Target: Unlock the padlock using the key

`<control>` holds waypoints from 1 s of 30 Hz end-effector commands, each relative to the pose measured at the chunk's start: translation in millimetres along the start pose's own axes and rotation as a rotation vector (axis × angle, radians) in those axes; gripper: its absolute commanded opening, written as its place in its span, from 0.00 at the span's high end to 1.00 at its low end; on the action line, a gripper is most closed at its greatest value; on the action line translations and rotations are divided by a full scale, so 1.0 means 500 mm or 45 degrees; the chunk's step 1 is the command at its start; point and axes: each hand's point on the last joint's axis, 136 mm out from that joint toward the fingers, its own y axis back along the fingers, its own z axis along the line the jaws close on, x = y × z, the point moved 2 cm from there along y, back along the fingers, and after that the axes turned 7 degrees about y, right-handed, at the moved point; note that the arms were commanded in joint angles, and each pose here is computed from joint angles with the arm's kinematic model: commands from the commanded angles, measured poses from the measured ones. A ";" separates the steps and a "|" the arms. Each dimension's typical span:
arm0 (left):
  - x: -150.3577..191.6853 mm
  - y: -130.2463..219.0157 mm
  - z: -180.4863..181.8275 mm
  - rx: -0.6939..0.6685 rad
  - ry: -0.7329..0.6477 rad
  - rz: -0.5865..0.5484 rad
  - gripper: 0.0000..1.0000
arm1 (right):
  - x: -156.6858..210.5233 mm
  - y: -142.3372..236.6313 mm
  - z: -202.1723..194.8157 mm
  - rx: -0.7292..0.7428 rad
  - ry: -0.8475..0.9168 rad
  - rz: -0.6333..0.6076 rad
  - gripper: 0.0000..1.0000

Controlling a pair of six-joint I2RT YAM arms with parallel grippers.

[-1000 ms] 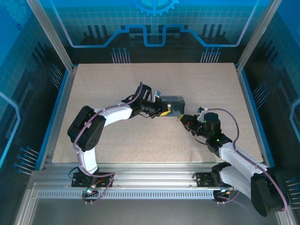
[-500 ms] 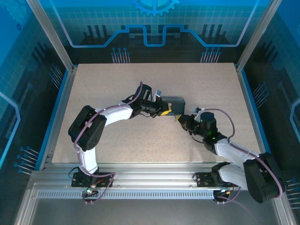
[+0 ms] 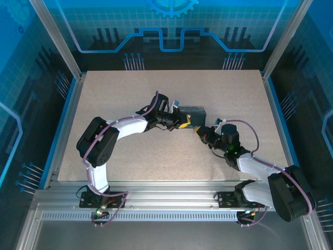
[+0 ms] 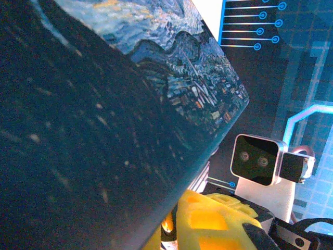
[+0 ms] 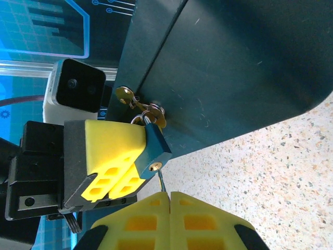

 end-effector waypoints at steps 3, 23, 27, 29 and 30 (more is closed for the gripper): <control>0.000 -0.001 0.000 0.029 0.014 0.027 1.00 | -0.017 -0.008 0.042 -0.080 0.028 -0.035 1.00; -0.004 0.001 -0.002 0.041 0.019 0.021 1.00 | -0.008 -0.012 0.044 -0.082 0.025 -0.009 1.00; -0.008 0.001 -0.003 0.046 0.022 0.017 1.00 | -0.003 0.005 0.032 -0.060 0.023 -0.027 1.00; -0.008 0.000 -0.003 0.048 0.020 0.016 1.00 | -0.001 0.010 0.027 -0.054 0.022 -0.030 1.00; -0.008 0.000 -0.004 0.049 0.019 0.014 1.00 | 0.000 0.011 0.024 -0.048 0.022 -0.029 1.00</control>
